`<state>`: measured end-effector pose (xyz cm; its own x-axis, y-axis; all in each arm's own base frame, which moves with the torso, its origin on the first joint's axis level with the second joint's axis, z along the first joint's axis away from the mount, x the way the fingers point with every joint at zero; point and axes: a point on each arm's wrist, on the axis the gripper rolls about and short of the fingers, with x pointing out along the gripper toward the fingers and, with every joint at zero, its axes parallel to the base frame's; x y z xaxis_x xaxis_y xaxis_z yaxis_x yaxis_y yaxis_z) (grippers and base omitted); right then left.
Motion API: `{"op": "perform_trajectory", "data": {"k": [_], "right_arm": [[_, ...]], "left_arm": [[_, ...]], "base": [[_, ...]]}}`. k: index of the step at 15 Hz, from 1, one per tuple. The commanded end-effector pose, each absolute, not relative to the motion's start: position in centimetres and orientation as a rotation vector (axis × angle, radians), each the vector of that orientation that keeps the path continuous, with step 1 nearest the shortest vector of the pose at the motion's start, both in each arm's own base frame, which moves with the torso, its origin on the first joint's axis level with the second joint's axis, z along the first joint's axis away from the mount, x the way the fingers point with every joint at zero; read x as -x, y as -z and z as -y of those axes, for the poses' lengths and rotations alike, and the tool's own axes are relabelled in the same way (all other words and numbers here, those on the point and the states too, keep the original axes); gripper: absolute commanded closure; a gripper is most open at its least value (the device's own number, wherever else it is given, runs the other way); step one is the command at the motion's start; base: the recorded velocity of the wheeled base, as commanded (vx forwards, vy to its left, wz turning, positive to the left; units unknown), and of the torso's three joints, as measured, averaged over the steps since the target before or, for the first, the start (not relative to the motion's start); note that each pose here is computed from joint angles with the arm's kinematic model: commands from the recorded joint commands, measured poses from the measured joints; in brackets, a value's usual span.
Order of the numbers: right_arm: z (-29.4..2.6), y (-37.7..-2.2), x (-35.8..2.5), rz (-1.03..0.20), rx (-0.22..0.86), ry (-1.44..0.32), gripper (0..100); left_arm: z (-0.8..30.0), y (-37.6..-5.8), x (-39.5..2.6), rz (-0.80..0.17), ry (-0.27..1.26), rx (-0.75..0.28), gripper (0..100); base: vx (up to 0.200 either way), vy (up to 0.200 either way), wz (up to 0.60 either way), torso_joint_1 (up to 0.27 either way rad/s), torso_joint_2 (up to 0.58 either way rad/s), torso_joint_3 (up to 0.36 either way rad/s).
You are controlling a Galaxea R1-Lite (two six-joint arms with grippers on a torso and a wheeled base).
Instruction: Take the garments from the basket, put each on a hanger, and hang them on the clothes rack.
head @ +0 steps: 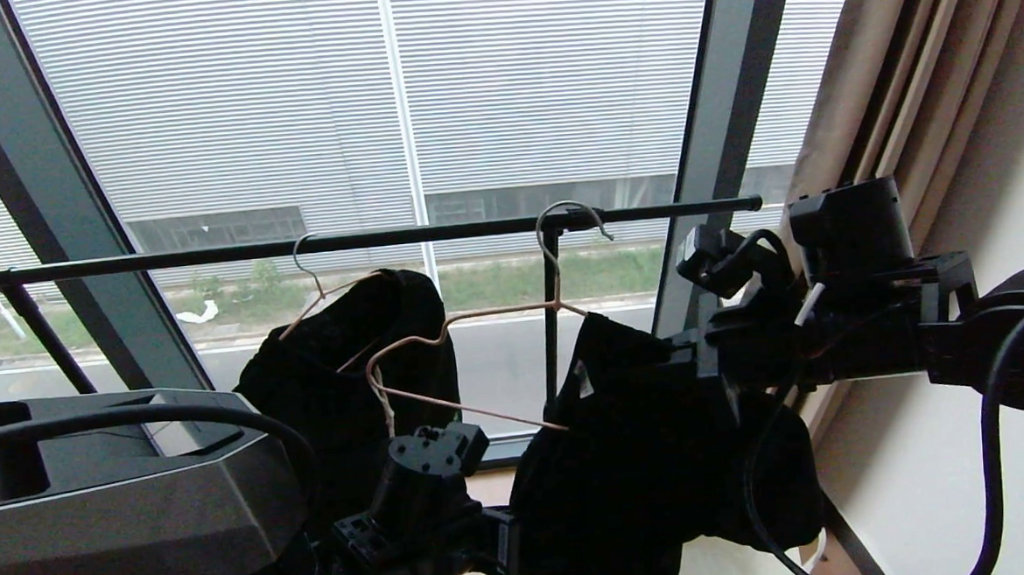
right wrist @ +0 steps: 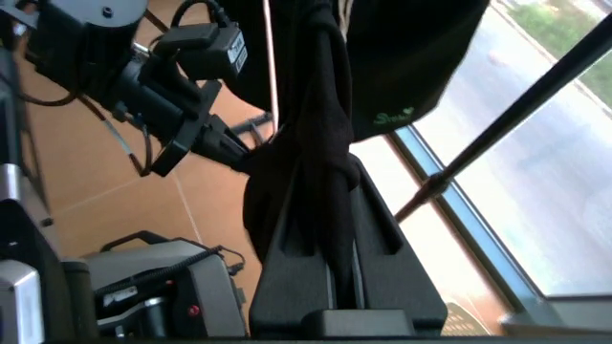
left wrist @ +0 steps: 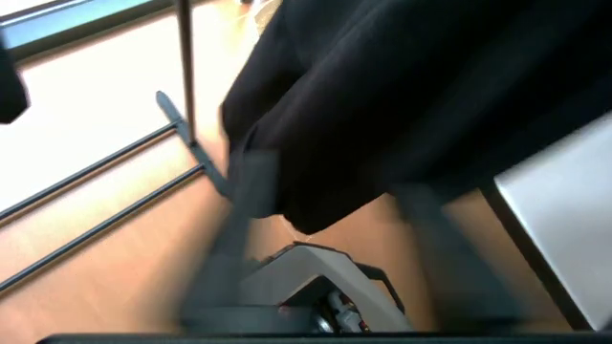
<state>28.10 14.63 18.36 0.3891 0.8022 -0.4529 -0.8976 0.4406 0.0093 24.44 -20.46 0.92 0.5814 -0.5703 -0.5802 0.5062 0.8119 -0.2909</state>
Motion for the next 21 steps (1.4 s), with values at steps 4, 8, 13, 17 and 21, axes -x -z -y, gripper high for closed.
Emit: {"op": "perform_trajectory", "data": {"k": [4,8,13,17,21], "right_arm": [[-12.6,-17.9,-30.3,-0.433,0.213,-1.061,100],[-12.2,-17.7,-30.6,-0.436,0.21,-1.046,100],[-11.8,-17.2,-29.5,-0.463,0.212,-1.049,100],[-11.0,-16.6,-29.0,-0.463,0.248,-1.044,100],[-10.6,-16.5,-29.2,-0.445,0.285,-1.041,100]], "left_arm": [[18.0,-1.6,-24.3,-0.659,0.571,0.131,100],[15.0,-3.1,-24.9,-0.603,0.491,0.172,100],[12.0,-5.5,-25.5,-0.514,0.412,0.204,100],[10.4,-5.9,-26.2,-0.487,0.359,0.209,100],[9.6,-6.8,-26.9,-0.446,0.331,0.224,100]], "base": [[0.0,0.0,0.0,0.0,0.0,0.0],[0.0,0.0,0.0,0.0,0.0,0.0],[0.0,0.0,0.0,0.0,0.0,0.0],[0.0,0.0,0.0,0.0,0.0,0.0],[0.0,0.0,0.0,0.0,0.0,0.0]]}}
